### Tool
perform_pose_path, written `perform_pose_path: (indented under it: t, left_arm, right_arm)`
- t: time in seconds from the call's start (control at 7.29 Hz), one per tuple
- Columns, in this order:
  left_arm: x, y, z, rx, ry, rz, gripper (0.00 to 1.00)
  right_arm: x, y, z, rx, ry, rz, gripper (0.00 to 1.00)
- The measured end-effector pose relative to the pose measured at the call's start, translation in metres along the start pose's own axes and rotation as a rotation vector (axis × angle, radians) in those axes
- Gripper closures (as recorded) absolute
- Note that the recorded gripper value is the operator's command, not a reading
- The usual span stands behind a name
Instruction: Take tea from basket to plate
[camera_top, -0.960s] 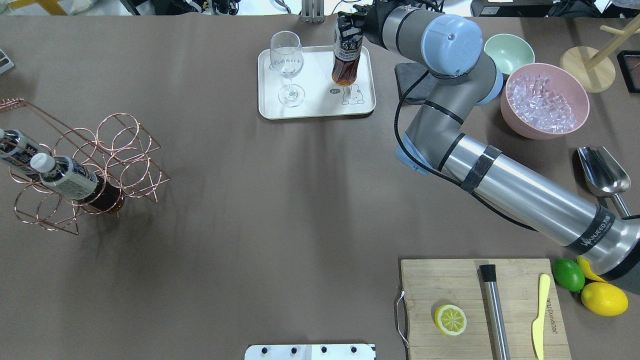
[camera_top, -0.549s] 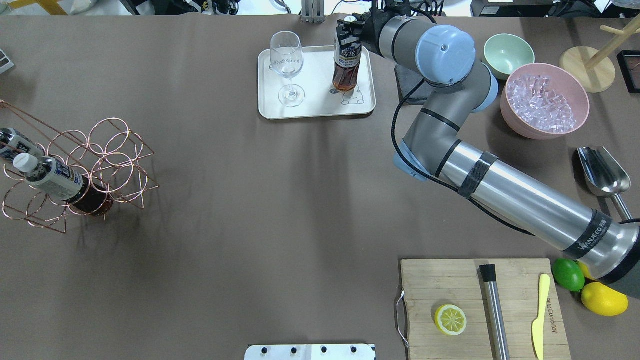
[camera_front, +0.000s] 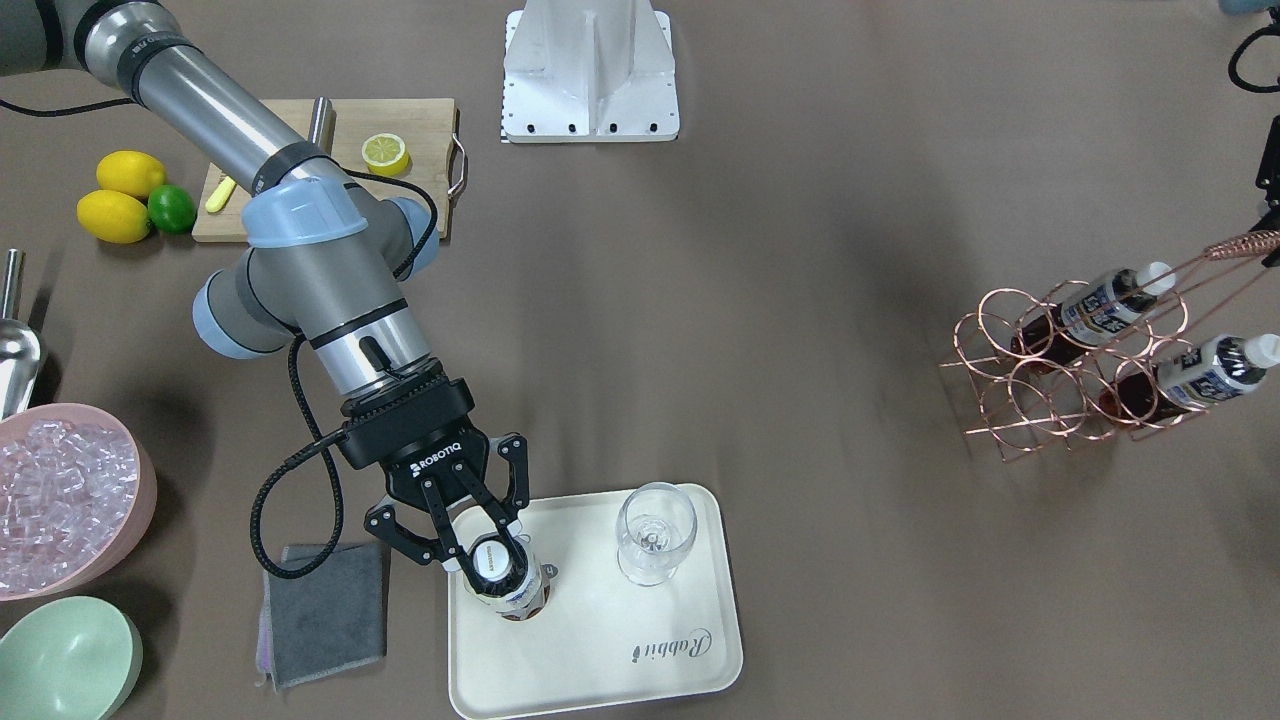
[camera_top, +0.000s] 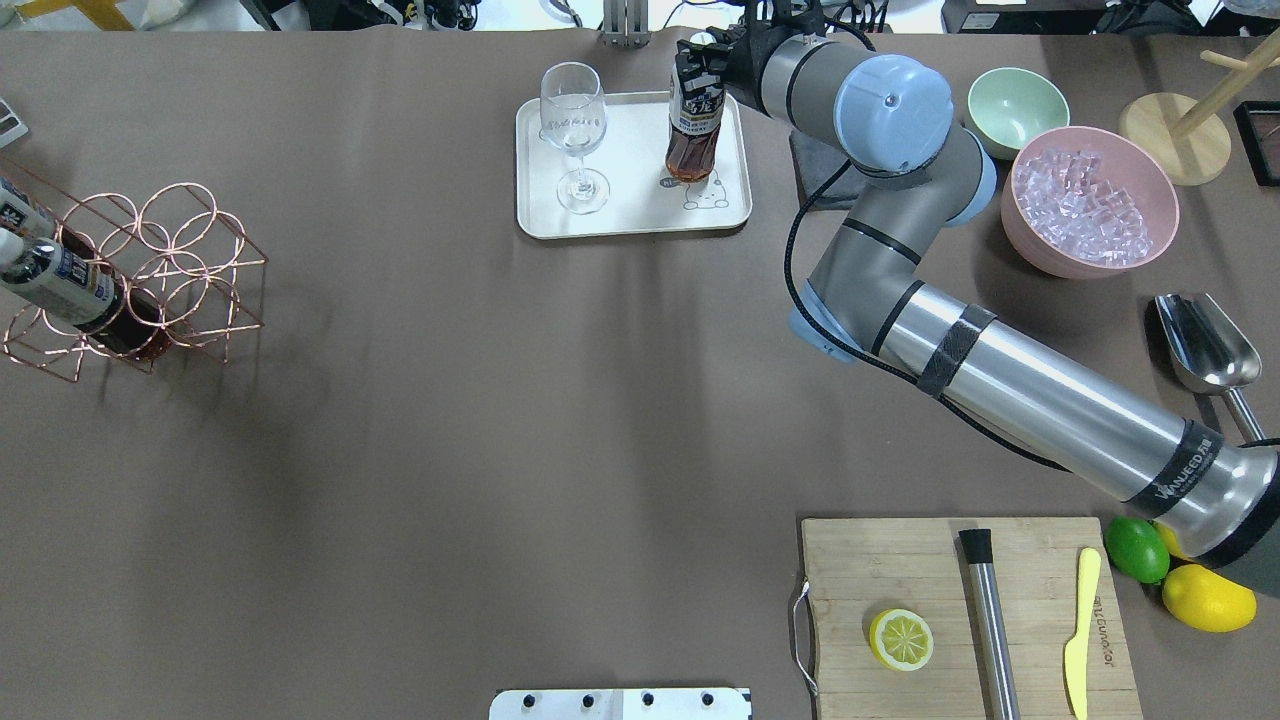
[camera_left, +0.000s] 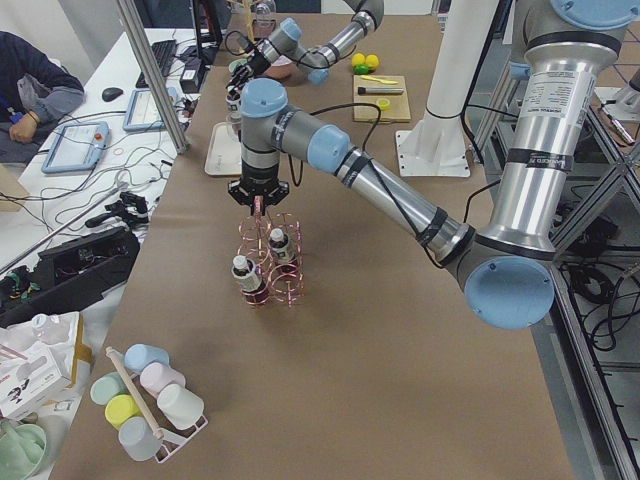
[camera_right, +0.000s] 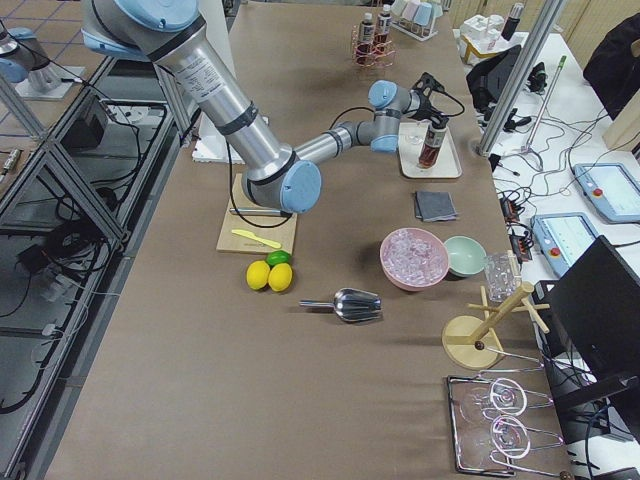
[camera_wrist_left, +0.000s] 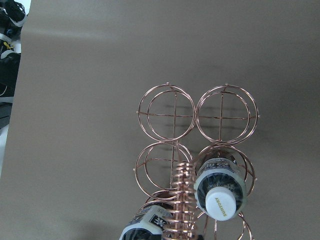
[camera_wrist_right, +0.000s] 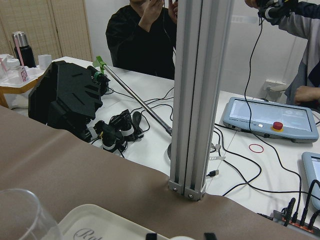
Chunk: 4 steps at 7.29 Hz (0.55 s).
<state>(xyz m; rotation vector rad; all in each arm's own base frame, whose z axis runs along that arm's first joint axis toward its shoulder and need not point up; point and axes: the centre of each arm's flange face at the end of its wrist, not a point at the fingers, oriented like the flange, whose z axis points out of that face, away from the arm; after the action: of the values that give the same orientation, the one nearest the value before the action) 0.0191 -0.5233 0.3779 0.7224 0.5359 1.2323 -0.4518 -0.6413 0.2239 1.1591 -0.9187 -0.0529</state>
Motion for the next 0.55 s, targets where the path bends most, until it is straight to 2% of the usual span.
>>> perform_pose_path:
  t: [0.14,0.27,0.41,0.55]
  left_arm:
    - [-0.021,0.011,0.006,-0.006,0.004,0.036,1.00]
    - [-0.037,0.024,0.014,-0.012,0.007,0.077,1.00]
    - [-0.048,0.034,0.022,-0.016,0.010,0.109,1.00]
    - [-0.057,0.044,0.031,-0.020,0.014,0.141,1.00]
  right_arm:
    - [0.001,0.001,0.000,0.000,0.001,0.000,0.92]
    - [0.003,0.003,0.000,-0.001,0.003,0.000,0.51]
    - [0.003,0.003,0.000,-0.001,0.004,0.000,0.20]
    - [0.004,0.004,0.000,-0.001,0.005,0.000,0.00]
